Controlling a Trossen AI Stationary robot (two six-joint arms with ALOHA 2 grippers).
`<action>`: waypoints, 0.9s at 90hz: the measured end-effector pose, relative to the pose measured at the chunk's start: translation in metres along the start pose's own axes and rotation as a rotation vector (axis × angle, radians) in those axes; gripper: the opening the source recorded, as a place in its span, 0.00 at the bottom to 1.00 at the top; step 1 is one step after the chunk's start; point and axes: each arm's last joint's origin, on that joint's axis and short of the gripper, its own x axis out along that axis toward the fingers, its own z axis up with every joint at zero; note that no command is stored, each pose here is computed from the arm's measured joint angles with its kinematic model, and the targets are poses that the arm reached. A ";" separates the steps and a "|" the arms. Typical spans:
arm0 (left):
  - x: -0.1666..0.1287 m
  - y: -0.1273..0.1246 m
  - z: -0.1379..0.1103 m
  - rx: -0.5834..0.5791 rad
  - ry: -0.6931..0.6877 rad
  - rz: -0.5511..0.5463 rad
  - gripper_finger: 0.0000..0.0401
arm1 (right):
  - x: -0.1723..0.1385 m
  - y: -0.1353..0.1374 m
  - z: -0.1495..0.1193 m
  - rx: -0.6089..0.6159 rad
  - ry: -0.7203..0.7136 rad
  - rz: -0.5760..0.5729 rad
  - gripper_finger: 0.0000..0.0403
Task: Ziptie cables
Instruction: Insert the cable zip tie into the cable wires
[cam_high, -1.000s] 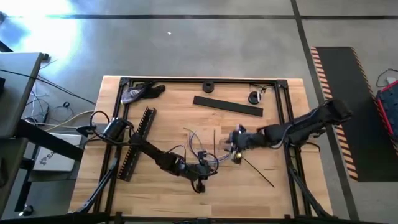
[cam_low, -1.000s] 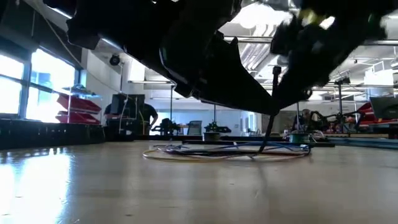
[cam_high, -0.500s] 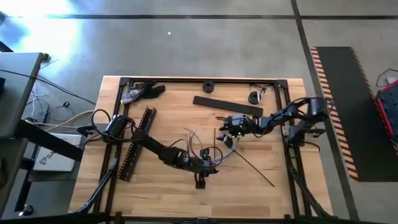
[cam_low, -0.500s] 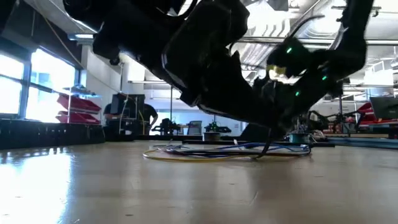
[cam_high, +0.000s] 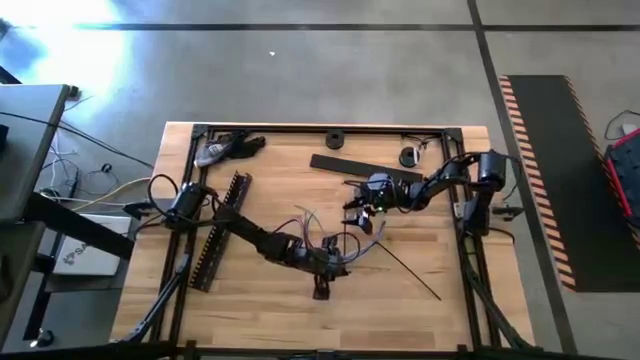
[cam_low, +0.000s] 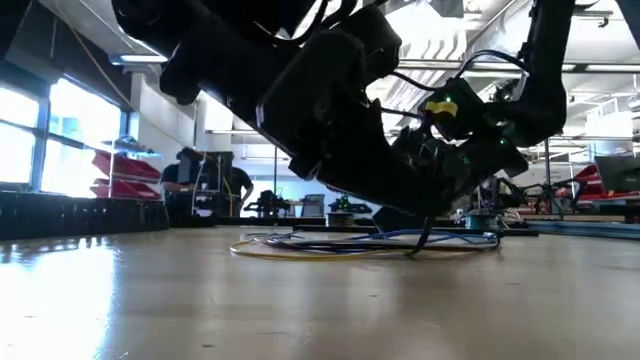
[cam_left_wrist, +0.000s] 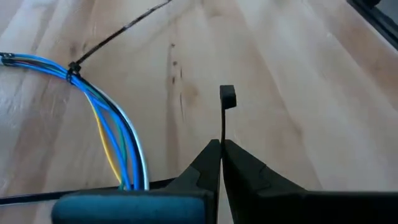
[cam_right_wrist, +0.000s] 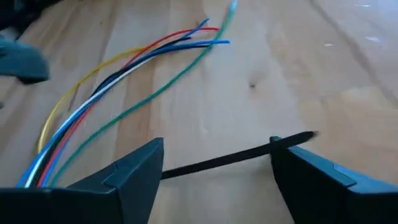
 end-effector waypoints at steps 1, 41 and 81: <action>0.000 0.000 0.000 0.000 -0.001 0.000 0.00 | 0.000 0.000 0.000 -0.001 -0.002 -0.001 0.65; 0.000 0.000 0.001 -0.002 -0.007 0.000 0.00 | 0.002 0.005 0.001 -0.016 -0.037 -0.038 0.29; -0.001 0.000 0.000 -0.011 0.001 0.002 0.00 | 0.007 0.018 0.001 -0.057 -0.067 -0.122 0.00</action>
